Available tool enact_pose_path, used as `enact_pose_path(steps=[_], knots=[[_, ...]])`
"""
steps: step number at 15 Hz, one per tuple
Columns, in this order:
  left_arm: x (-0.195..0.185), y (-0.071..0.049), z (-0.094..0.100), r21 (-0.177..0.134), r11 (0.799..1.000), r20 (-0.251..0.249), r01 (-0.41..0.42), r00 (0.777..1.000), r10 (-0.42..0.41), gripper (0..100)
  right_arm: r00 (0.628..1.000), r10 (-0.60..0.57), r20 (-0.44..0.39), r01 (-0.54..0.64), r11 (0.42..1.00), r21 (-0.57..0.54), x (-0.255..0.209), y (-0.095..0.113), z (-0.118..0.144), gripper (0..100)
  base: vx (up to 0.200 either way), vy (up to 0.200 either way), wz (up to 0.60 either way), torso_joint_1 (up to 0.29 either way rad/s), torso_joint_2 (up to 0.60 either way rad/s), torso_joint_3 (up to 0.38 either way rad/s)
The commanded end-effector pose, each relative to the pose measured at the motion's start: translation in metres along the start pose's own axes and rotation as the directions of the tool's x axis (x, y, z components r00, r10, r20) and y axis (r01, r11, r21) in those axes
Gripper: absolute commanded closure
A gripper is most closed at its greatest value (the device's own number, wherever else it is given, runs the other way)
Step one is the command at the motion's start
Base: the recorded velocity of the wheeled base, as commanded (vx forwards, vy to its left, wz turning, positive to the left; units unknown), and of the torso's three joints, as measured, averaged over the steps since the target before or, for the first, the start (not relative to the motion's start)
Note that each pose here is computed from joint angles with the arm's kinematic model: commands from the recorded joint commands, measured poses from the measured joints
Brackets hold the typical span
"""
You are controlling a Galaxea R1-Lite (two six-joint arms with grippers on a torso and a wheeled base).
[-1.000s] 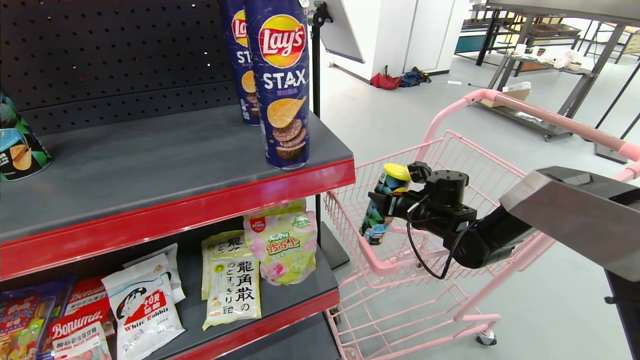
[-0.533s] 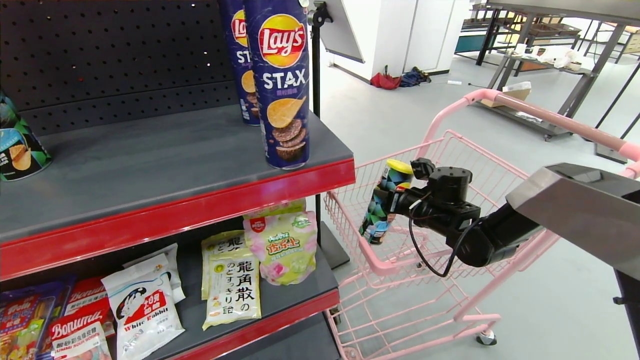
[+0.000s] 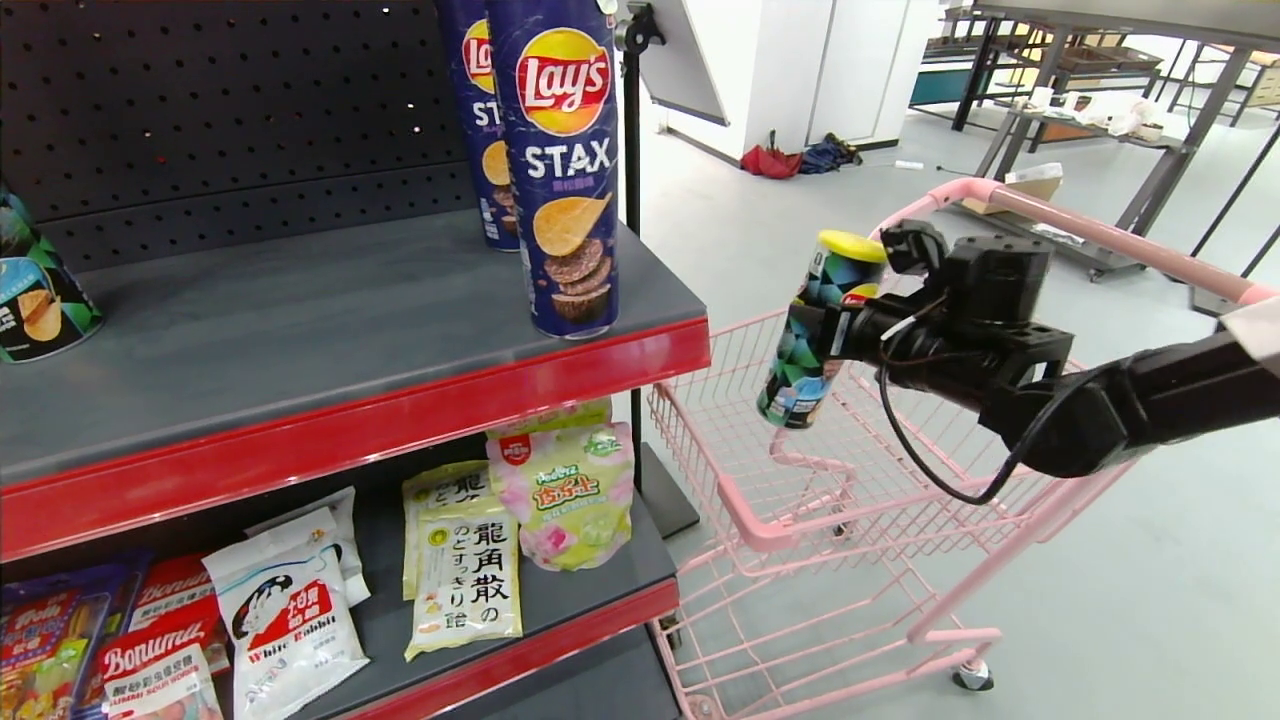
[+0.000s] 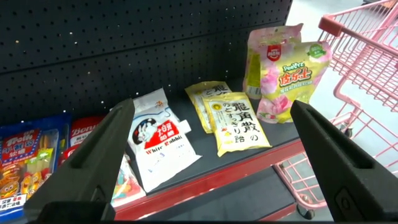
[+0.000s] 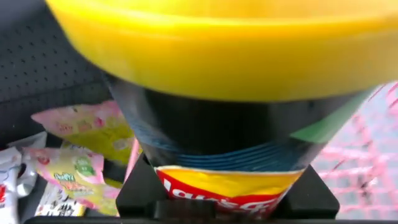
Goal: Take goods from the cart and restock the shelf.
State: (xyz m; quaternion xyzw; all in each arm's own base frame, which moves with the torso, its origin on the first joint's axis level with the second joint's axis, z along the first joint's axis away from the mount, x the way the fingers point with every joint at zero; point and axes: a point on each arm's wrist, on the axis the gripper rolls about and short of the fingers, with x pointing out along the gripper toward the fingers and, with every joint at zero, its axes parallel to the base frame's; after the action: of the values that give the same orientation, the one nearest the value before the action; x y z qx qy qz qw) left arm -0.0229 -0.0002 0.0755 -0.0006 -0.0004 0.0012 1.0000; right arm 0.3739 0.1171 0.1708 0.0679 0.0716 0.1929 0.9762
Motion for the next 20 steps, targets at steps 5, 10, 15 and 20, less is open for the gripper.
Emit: enact_pose_path(steps=[5,10,15,20], knots=[[0.000,0.000,0.000,-0.002,1.000,-0.001,0.001,1.000,-0.001,0,0.999,-0.034,0.043,0.036,0.998,-0.057,-0.124,0.030,0.093,100,0.000,0.000,0.00,0.000,0.00,0.000],[0.000,0.000,0.000,-0.002,1.000,-0.001,-0.001,1.000,0.001,0,0.962,-0.190,-0.193,0.166,0.977,-0.137,-0.235,0.028,0.075,100,0.000,0.000,0.00,0.000,0.00,0.000],[0.000,0.000,0.000,0.001,1.000,0.001,0.002,1.000,-0.002,0,0.923,-0.330,-0.198,0.290,0.935,-0.206,-0.254,0.011,0.060,100,0.000,0.000,0.00,0.000,0.00,0.000],[0.000,0.000,0.000,0.001,1.000,-0.002,0.001,1.000,-0.001,0,0.918,-0.343,-0.201,0.304,0.931,-0.201,-0.264,0.009,0.053,100,0.000,0.000,0.00,0.000,0.00,0.000]])
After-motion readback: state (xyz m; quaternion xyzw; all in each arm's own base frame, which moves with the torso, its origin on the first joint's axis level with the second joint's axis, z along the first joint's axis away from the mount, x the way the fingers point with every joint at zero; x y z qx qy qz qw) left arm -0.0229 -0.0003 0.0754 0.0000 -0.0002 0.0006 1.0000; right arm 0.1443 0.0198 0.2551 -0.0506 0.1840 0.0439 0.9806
